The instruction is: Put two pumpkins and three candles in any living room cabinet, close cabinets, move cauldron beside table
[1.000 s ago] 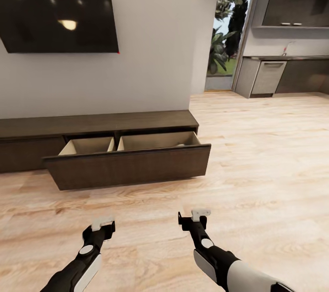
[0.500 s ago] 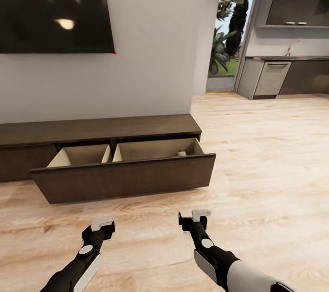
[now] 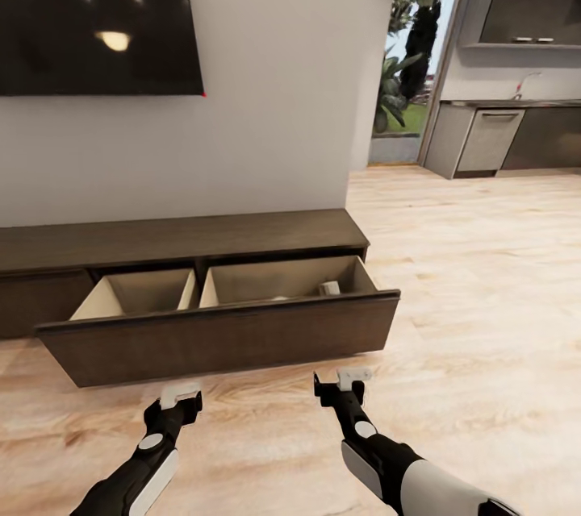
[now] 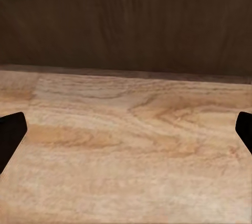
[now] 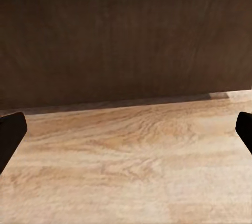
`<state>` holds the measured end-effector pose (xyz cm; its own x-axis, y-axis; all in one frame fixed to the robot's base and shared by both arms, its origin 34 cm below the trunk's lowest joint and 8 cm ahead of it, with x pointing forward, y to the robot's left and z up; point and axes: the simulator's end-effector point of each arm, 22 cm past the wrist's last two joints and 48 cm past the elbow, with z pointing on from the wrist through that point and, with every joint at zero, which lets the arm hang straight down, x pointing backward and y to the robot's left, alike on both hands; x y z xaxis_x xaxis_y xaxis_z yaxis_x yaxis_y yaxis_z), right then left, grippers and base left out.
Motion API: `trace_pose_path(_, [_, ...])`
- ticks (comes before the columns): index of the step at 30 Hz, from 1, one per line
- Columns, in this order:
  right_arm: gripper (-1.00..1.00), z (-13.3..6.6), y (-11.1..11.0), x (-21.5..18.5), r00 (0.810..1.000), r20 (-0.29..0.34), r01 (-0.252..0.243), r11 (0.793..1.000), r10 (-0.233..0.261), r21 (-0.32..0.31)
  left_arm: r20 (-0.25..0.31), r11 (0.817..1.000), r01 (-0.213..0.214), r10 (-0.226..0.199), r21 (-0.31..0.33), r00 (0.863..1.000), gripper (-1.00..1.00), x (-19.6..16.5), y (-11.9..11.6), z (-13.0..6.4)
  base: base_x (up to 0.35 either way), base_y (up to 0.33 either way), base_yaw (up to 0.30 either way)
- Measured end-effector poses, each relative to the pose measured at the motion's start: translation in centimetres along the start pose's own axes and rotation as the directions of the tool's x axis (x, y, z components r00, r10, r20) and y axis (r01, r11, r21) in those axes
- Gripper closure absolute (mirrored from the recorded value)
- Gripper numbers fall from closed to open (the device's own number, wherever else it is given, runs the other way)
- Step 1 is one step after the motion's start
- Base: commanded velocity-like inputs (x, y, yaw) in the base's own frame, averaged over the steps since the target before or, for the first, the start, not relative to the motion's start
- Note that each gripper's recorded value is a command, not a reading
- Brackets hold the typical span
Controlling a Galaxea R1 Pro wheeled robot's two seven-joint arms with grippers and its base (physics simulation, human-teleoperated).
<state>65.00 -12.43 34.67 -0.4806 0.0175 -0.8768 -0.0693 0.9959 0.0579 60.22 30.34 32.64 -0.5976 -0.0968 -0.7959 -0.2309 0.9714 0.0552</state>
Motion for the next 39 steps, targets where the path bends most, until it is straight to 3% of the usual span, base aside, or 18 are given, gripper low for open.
trace_pose_path(17, [-1.0,0.0,0.1,-0.1,1.0,0.002,0.001,1.0,-0.001,-0.005,0.006,1.0,-0.001,0.001,-0.002,1.0,-1.0,-0.2,0.1,0.0,0.236,0.069,0.035])
trace_pose_path(30, [-1.0,0.0,0.1,-0.2,1.0,0.003,0.001,1.0,-0.001,-0.006,0.013,1.0,0.003,-0.003,-0.004,1.0,-1.0,-0.5,0.2,0.0,0.014,0.0,0.019])
trace_pose_path(39, [-1.0,0.4,0.1,1.8,1.0,-0.029,-0.002,1.0,0.002,-0.005,-0.018,0.999,0.039,-0.039,-0.038,0.999,-1.0,0.9,1.6,0.9,0.0,0.0,0.0])
